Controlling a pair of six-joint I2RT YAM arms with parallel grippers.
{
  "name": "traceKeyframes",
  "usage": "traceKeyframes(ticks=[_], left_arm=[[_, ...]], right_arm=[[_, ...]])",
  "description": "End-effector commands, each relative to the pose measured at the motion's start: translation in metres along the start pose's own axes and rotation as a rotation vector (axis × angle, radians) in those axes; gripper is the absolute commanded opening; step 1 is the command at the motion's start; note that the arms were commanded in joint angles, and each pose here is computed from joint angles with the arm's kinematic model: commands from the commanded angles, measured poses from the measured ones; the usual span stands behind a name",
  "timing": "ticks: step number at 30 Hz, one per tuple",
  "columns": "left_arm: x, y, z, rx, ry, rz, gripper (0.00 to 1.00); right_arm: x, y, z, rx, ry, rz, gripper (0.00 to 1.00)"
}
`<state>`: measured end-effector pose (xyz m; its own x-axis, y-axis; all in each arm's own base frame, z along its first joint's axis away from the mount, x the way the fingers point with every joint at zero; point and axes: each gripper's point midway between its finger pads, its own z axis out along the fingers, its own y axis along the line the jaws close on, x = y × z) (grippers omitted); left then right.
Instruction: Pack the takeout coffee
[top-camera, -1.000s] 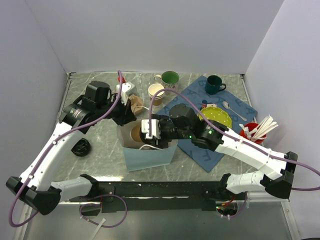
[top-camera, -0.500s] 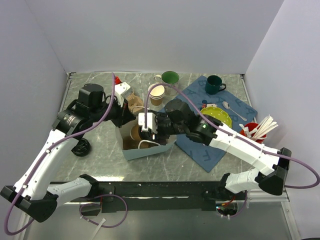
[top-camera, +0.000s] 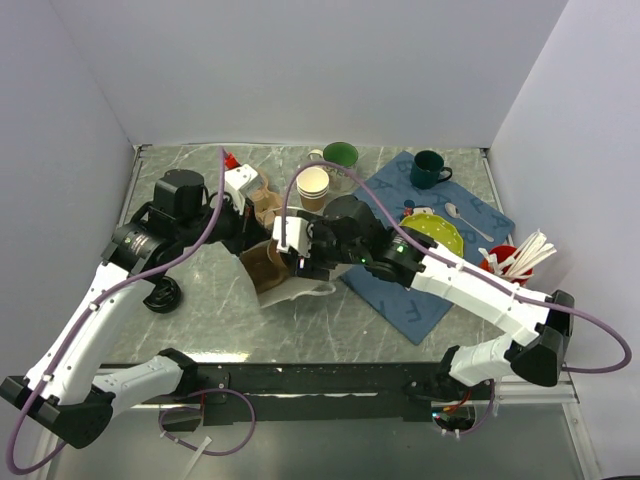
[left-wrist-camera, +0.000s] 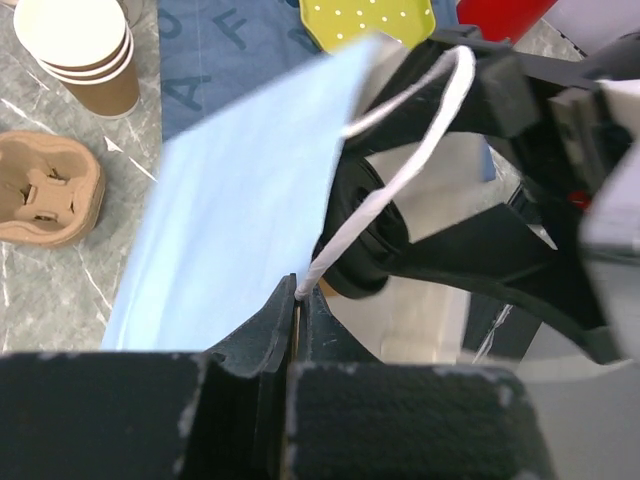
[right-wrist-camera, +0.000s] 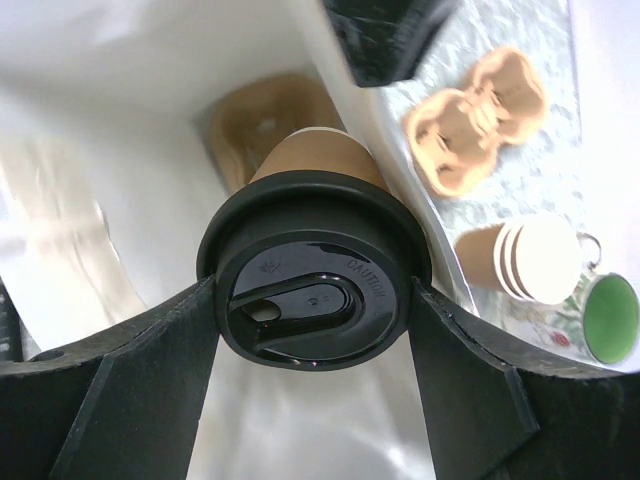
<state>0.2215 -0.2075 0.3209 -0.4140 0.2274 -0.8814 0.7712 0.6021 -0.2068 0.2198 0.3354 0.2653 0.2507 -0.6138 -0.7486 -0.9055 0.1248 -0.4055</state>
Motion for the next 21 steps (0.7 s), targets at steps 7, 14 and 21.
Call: traceKeyframes(ticks=[7, 14, 21], left_arm=[[-0.004, 0.006, -0.011, -0.073, -0.014, -0.02, 0.01], [0.013, 0.013, -0.018, -0.185, 0.003, -0.253, 0.01], [0.019, 0.024, -0.034, -0.335, -0.087, -0.495, 0.05]], right_arm=[[-0.033, -0.029, -0.015, 0.103, -0.066, 0.041, 0.46], [-0.08, -0.044, -0.055, 0.13, -0.185, 0.086, 0.46], [-0.097, -0.071, -0.066, 0.26, -0.244, 0.16, 0.45]])
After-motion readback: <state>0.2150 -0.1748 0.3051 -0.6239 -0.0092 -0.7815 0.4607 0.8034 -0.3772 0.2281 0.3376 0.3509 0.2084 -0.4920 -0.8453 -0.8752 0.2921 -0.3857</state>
